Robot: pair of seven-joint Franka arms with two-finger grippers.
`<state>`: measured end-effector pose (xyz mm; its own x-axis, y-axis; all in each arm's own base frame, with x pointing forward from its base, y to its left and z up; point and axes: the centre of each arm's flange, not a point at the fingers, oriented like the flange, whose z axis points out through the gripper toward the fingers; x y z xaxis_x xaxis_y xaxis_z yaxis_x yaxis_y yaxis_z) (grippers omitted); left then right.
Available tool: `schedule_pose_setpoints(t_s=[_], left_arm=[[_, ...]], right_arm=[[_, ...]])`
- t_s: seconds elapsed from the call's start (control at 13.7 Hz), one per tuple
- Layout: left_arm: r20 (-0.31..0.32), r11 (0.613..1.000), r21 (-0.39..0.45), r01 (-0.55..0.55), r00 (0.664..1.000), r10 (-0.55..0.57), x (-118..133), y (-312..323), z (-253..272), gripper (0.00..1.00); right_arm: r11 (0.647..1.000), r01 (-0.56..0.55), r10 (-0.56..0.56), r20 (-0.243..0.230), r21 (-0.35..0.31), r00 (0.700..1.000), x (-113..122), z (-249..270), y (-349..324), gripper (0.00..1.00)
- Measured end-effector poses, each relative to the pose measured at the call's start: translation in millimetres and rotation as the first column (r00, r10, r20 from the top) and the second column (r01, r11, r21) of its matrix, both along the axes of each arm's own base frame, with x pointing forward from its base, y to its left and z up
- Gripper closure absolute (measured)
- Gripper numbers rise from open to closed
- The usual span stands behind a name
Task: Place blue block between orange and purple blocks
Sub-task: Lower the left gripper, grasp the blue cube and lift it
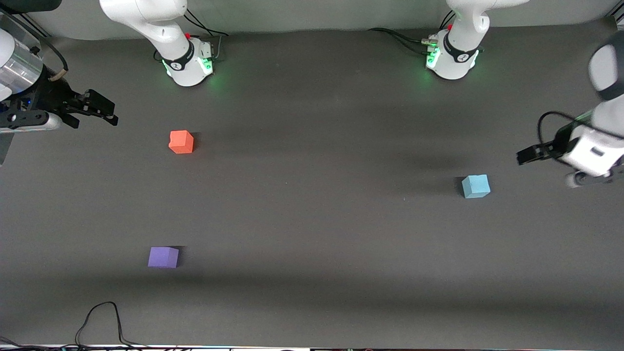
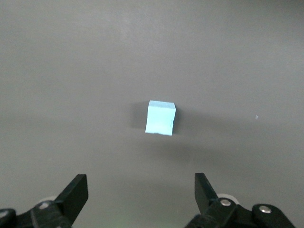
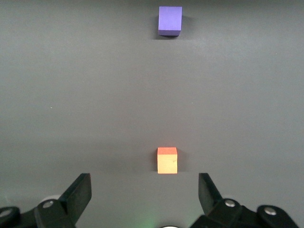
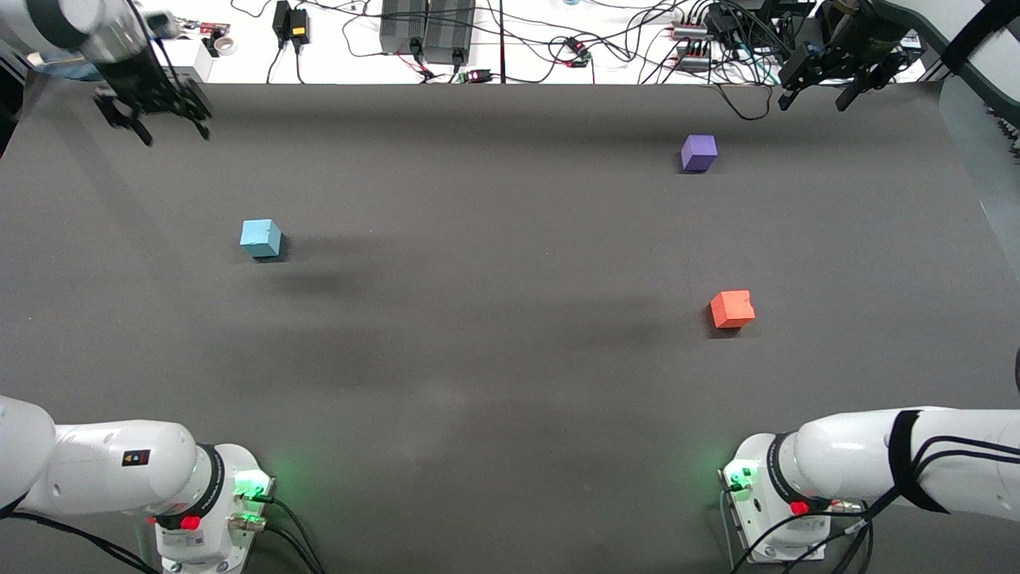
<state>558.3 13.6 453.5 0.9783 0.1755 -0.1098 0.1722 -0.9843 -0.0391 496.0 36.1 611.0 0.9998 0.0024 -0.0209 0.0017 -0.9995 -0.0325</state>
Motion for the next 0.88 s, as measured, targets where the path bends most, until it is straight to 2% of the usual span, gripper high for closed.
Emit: schedule_pose_setpoints(t_s=[0.29,0.44,0.88], left_arm=[[-0.013,1.0,-0.01,0.015,1.0,-0.015,0,-6,-107,0.0],[-0.022,1.0,-0.017,0.023,0.999,-0.024,0,-11,-148,0.0],[-0.004,0.998,-0.03,0.05,0.999,-0.05,-14,-26,-237,0.0]], right_arm=[[1.0,0.0,0.0,-0.002,0.0,1.0,-2,-4,0,0.0],[1.0,0.002,-0.002,0.016,0.001,1.0,-2,-10,0,0.0],[1.0,0.002,-0.002,0.019,0.0,1.0,-9,-17,0,0.0]])
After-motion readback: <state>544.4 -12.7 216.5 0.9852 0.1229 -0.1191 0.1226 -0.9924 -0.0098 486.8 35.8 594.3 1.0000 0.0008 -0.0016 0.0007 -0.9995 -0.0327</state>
